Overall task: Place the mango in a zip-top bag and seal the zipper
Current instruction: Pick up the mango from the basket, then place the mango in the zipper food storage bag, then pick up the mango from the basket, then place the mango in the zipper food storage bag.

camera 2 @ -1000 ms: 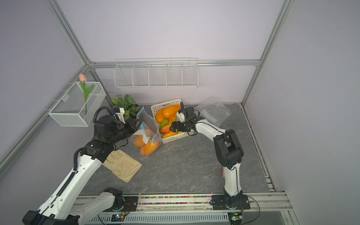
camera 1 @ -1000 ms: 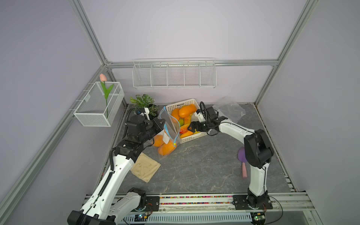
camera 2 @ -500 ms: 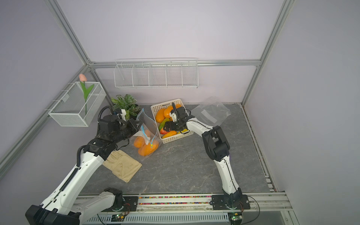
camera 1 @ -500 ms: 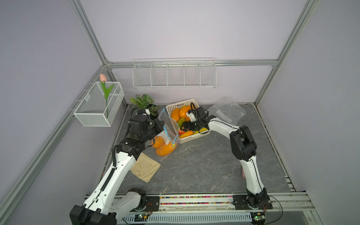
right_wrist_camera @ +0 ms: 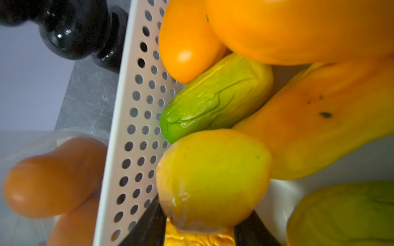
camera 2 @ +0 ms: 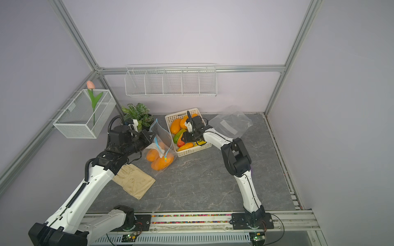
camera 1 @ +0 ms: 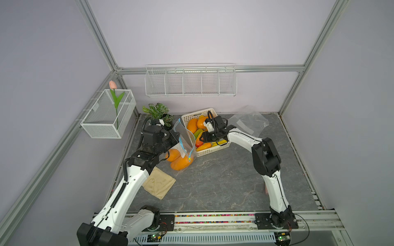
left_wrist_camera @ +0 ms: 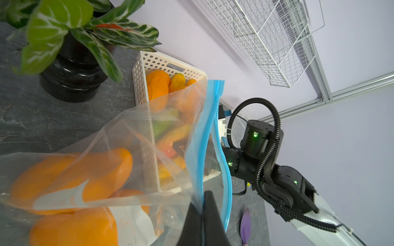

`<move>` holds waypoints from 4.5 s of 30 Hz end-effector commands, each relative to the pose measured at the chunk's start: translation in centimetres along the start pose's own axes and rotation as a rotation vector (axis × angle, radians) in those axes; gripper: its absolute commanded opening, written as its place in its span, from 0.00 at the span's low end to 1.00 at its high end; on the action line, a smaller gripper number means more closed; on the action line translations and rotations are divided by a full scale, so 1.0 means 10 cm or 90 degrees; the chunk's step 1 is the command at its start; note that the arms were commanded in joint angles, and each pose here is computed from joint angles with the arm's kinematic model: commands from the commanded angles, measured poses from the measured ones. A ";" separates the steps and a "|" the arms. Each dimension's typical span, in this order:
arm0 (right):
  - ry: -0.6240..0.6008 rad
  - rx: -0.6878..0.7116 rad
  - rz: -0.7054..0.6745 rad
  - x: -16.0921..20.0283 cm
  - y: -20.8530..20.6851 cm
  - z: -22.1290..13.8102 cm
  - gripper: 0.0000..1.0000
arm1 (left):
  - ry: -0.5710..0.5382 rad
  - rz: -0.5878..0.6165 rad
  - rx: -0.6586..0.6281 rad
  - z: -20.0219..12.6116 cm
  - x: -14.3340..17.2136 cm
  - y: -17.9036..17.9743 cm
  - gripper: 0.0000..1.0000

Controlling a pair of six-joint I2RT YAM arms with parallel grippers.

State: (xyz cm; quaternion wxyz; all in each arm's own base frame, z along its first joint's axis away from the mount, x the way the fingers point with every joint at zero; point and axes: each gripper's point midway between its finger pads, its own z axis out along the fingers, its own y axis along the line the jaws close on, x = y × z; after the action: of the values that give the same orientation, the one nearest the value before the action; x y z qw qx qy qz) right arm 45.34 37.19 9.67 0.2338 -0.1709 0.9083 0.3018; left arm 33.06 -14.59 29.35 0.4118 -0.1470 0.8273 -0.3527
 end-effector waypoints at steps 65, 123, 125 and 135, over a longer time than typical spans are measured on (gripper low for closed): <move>-0.082 0.140 0.125 -0.25 -0.36 -0.49 0.84 | -0.021 0.036 -0.030 -0.11 -0.23 -0.10 0.00; -0.441 -0.166 -0.149 -0.88 1.22 -1.90 0.36 | 0.001 0.029 0.001 0.01 -0.20 -0.19 0.00; -0.485 -0.209 -0.224 -0.76 1.60 -2.08 0.36 | 0.007 0.025 0.003 0.03 -0.19 -0.19 0.00; -0.512 -0.266 -0.306 -0.64 2.07 -1.75 0.37 | 0.009 0.014 0.025 -0.03 -0.20 -0.28 0.00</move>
State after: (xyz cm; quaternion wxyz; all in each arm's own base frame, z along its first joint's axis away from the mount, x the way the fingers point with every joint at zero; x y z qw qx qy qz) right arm 34.48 41.89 35.85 0.5704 -0.2775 0.6225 0.4583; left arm 34.00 -15.38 30.31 0.3950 -0.1275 0.8414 -0.3461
